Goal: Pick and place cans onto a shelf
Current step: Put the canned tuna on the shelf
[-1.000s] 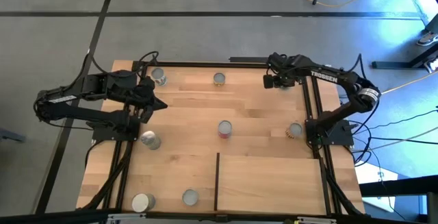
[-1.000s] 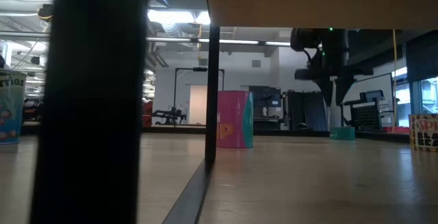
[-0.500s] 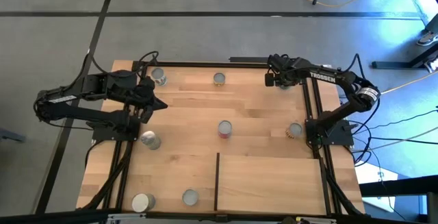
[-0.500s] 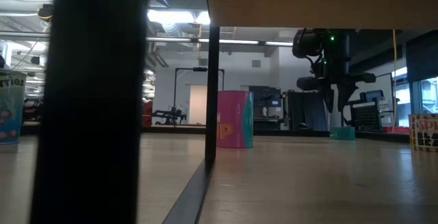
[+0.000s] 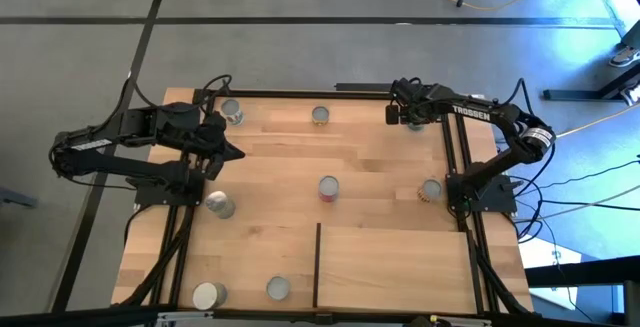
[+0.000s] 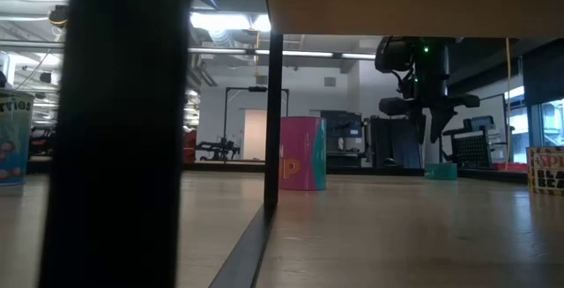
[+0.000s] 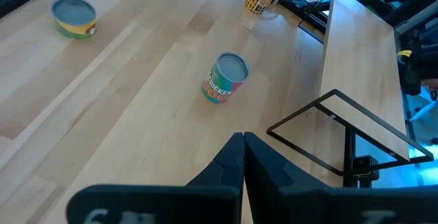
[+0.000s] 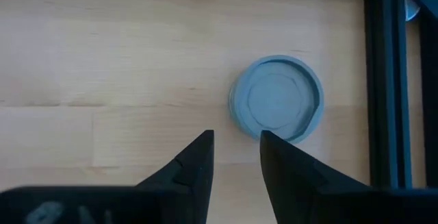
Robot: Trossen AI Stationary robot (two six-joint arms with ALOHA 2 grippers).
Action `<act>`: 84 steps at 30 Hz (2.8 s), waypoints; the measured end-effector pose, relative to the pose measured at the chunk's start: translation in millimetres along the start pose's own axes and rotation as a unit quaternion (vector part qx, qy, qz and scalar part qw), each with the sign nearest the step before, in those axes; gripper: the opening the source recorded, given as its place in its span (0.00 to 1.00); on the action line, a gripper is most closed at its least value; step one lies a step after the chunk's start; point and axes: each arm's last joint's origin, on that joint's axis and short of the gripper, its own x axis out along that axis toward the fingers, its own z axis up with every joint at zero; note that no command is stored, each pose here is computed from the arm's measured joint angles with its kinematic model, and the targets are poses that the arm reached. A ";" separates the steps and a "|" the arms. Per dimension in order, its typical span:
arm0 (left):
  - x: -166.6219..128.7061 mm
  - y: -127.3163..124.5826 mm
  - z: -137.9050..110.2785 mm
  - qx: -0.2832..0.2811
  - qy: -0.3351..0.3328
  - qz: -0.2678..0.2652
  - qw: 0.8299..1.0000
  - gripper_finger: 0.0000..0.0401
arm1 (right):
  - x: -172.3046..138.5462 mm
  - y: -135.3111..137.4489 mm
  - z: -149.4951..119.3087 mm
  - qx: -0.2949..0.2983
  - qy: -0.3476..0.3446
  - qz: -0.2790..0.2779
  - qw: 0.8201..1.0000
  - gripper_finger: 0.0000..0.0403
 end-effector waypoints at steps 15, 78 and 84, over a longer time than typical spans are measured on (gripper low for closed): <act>0.0 0.0 0.0 -0.001 0.000 0.000 1.000 0.00 | 24.0 7.8 -4.3 -0.018 0.028 -0.039 0.999 0.30; 0.1 0.0 0.1 -0.004 0.000 0.000 1.000 0.00 | 12.9 20.9 -21.6 -0.145 0.048 -0.001 0.988 0.01; 0.1 0.0 0.0 -0.001 0.000 0.000 1.000 0.00 | -24.7 29.8 -33.4 -0.219 0.039 0.071 0.972 0.01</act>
